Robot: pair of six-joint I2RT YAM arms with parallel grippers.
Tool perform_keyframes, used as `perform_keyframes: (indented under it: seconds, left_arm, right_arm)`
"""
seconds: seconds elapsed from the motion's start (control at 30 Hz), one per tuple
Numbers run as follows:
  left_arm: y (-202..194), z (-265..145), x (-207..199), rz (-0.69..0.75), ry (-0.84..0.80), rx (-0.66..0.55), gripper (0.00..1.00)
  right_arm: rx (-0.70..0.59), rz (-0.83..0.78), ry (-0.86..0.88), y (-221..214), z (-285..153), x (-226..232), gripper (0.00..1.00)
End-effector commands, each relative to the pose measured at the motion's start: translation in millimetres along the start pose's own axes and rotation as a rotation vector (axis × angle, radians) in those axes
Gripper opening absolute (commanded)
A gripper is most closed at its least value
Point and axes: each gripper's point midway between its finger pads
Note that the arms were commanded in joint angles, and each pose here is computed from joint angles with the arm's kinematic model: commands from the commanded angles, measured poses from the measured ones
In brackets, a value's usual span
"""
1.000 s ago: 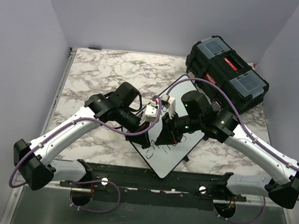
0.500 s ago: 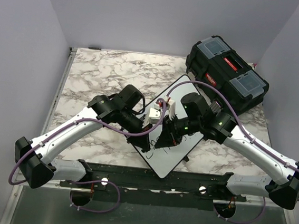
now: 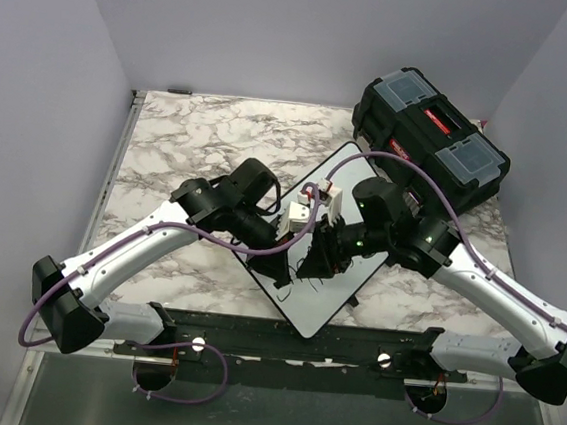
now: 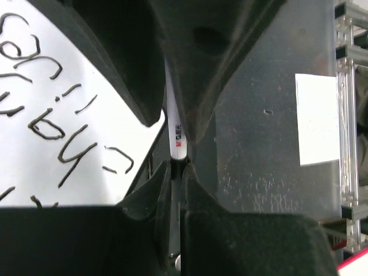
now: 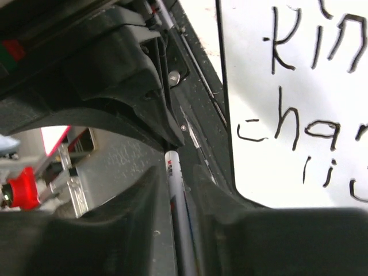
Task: Write a sentence on the whiteboard
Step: Close the whiteboard marker at the center of the board, then place the whiteboard marker at the center of the board.
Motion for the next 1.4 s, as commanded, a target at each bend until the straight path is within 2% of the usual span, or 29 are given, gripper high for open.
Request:
perform_keyframes:
  seconds: [0.0, 0.03, 0.07, 0.23, 0.47, 0.67, 0.83, 1.03, 1.13, 1.37]
  left_arm:
    - [48, -1, -14, 0.179, -0.056, -0.157, 0.00]
    - [47, -1, -14, 0.181, -0.052, -0.156, 0.00]
    - [45, -2, -13, 0.178, -0.045, -0.153, 0.00]
    - [42, -6, -14, 0.186, -0.012, -0.155, 0.00]
    - [44, -12, -11, 0.184, 0.035, -0.171, 0.00]
    - [49, -20, -3, 0.156, 0.103, -0.200, 0.00]
    - [52, -34, 10, 0.116, 0.211, -0.244, 0.00]
    - [43, -69, 47, -0.050, 0.449, -0.299, 0.00]
    - [29, -89, 67, -0.179, 0.560, -0.319, 0.00]
    - [-14, -127, 111, -0.381, 0.823, -0.386, 0.00]
  right_arm:
    - [-0.168, -0.076, -0.087, 36, -9, -2, 0.42]
    - [-0.184, -0.077, -0.113, 38, -14, -4, 0.53]
    - [-0.212, -0.076, -0.148, 42, -22, -5, 0.59]
    - [-0.354, -0.075, -0.258, 61, -66, 0, 0.83]
    - [-0.511, -0.055, -0.361, 74, -121, 9, 0.95]
    - [-0.676, -0.026, -0.488, 80, -160, -3, 0.96]
    - [-0.744, -0.006, -0.539, 74, -176, -12, 0.96]
    - [-0.740, 0.007, -0.565, 66, -176, -20, 0.97]
    - [-0.730, 0.014, -0.570, 62, -173, -24, 0.97]
    - [-0.716, 0.028, -0.597, 56, -168, -34, 0.97]
Point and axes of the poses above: each gripper's point midway between its finger pads, its own z axis out along the fingers, its own x axis along the line the jaws close on, y = z × x
